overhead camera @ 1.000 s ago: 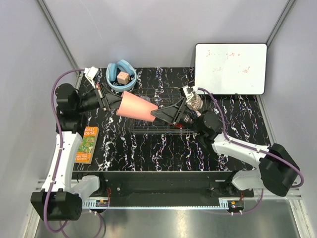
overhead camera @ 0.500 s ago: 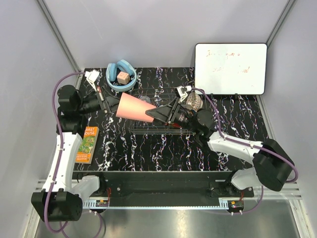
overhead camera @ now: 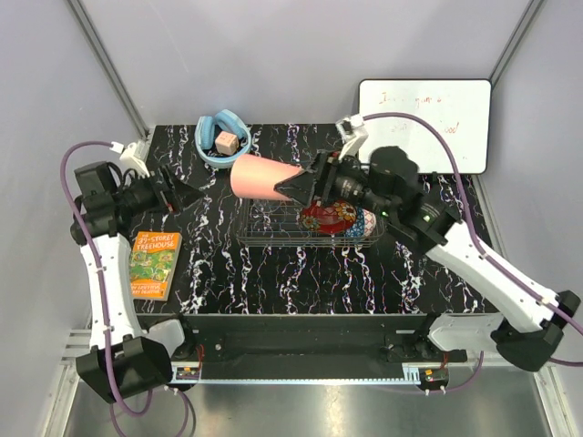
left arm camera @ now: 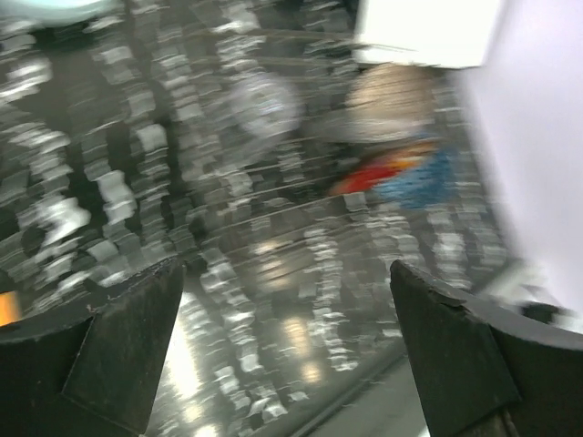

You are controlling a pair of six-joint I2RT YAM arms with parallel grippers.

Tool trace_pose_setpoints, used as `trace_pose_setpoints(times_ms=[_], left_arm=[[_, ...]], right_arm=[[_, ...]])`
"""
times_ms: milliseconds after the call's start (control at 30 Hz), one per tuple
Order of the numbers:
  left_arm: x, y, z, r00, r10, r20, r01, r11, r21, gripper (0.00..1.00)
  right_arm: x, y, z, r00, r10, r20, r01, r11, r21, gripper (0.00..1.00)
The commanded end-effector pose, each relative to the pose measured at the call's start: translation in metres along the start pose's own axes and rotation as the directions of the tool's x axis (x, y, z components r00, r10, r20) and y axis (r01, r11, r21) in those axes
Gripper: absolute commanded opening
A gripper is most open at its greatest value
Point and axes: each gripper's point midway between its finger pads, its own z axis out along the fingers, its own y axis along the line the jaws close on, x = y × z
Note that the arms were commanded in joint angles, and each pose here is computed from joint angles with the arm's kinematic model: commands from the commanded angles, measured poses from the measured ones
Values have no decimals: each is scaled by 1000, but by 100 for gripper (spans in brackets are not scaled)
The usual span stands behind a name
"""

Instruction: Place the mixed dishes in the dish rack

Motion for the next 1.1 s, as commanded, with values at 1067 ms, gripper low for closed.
trace_pose_setpoints(times_ms=[1067], left_arm=[[46,62,-21,982,176,-69,-189,926,-325,99]], right_arm=[[132,-154,97,698,-175,-695,595,681,427,0]])
